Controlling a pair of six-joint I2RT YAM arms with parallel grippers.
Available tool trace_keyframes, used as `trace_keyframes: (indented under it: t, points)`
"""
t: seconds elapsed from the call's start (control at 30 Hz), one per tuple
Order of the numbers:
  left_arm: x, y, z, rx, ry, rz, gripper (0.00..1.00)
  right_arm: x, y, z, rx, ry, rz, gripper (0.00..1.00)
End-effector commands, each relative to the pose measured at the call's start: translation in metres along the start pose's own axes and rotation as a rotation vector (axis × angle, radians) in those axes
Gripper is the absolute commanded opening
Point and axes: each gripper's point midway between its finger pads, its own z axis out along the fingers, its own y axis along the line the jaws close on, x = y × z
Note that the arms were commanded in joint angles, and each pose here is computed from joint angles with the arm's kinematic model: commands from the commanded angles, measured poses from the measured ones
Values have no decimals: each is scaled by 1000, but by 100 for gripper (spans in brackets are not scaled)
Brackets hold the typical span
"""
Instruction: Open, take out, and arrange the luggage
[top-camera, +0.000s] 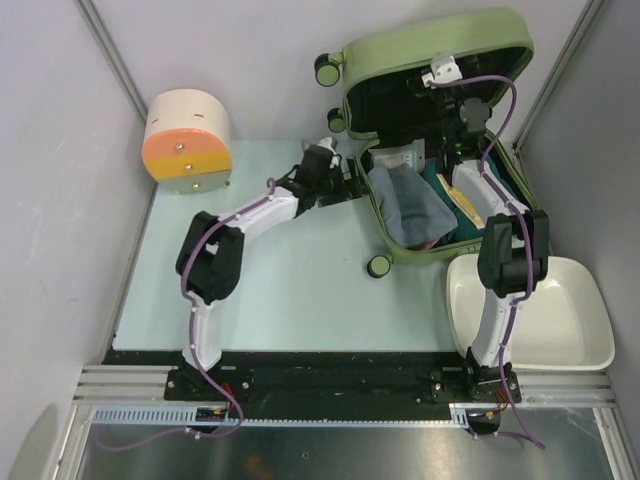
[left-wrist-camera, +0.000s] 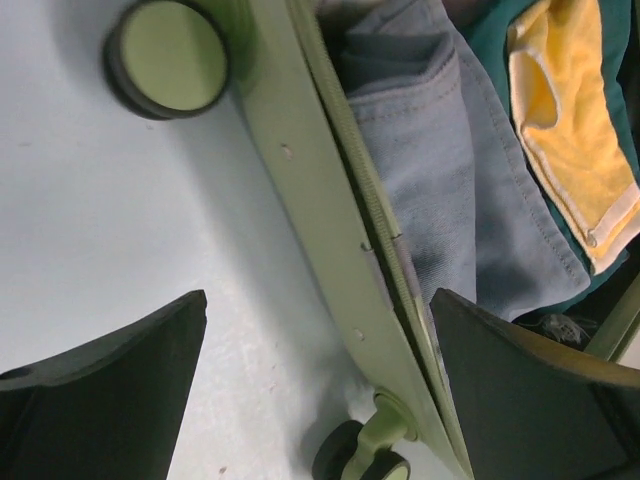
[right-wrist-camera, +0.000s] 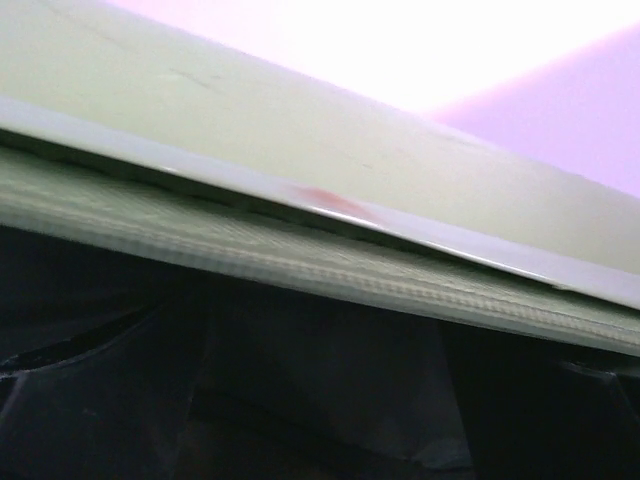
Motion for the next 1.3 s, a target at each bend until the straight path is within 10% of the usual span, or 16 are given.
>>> trace_keyframes:
  t: [0.0,0.2,0.43,0.57,1.07,1.27]
  points:
    - [-7,-37,16,67,-37,-9,98,-32,-42,30,141,-113,-57,97]
    - [27,-60,57,133,27,93,77,-23,-50,45,165,-113,-99,98]
    - [53,-85,85,272,66,354,25,1,-82,45,183,-65,-138,99]
    - [60,-101,87,313,51,486,19,12,-99,44,185,-47,-177,99]
    - [67,-135,86,388,33,549,25,86,-173,40,298,60,-321,100]
    - [56,-143,78,393,7,545,51,73,-186,29,317,74,-290,100]
